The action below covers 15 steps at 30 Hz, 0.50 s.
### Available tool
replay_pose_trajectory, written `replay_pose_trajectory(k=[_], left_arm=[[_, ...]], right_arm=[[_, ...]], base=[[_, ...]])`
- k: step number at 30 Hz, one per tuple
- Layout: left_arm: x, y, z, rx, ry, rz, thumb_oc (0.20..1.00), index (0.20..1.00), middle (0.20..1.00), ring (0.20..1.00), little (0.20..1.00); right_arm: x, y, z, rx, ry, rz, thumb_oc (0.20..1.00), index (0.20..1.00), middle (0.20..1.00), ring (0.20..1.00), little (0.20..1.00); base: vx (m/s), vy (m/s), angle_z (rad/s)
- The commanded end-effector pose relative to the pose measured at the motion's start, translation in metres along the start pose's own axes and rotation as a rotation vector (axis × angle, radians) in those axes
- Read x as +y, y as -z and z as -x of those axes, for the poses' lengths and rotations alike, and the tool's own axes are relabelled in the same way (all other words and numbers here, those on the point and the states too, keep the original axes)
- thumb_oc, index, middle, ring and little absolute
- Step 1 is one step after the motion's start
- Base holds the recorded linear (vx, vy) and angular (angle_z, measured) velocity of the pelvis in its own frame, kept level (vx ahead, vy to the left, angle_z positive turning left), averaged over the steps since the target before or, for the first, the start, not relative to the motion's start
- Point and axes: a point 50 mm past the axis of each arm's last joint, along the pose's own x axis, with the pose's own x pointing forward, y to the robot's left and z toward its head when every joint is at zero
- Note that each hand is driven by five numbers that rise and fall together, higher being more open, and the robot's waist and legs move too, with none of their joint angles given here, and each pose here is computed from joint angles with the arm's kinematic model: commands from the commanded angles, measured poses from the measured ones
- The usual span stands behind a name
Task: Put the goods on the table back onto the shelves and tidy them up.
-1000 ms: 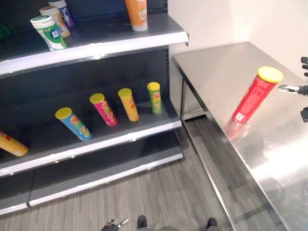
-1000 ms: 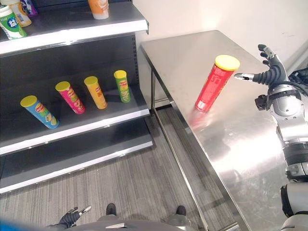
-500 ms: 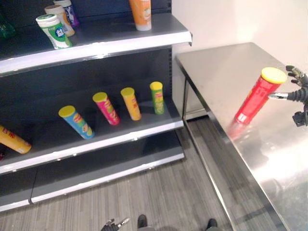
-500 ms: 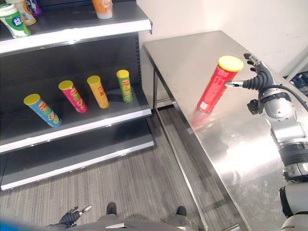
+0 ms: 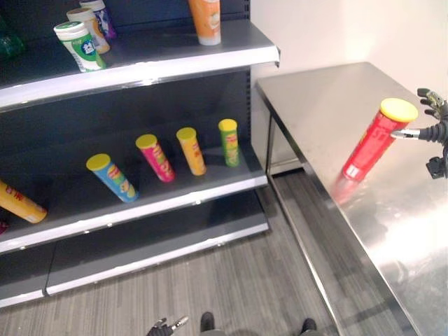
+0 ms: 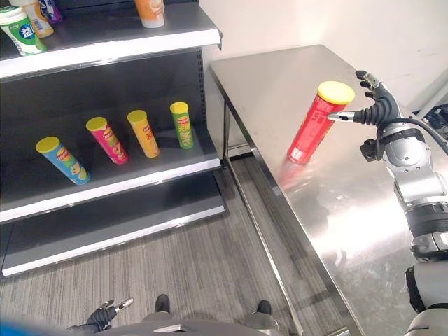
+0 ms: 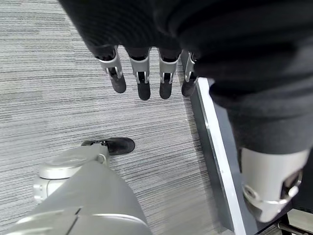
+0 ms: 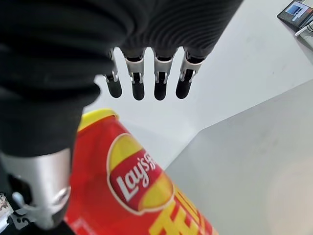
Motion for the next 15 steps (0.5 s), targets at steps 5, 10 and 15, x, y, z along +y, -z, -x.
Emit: replay_pose_trajectory(k=[5, 10, 15], left_arm=[[0.027, -0.031, -0.005, -0.071, -0.058, -0.032, 1.0, 1.0, 1.0, 1.0, 1.0], [0.028, -0.032, -0.005, -0.07, -0.059, -0.024, 1.0, 1.0, 1.0, 1.0, 1.0], [0.028, -0.033, -0.006, -0.073, -0.059, -0.028, 1.0, 1.0, 1.0, 1.0, 1.0]], right_arm=[[-0.019, -0.035, -0.022, -0.098, 0.06, 0.041, 1.0, 1.0, 1.0, 1.0, 1.0], [-0.015, -0.034, -0.024, -0.082, 0.031, 0.056, 1.0, 1.0, 1.0, 1.0, 1.0], [-0.009, -0.032, -0.026, -0.067, 0.0, 0.073, 1.0, 1.0, 1.0, 1.0, 1.0]], base=[[0.0, 0.0, 0.0], [0.0, 0.0, 0.0], [0.0, 0.0, 0.0]])
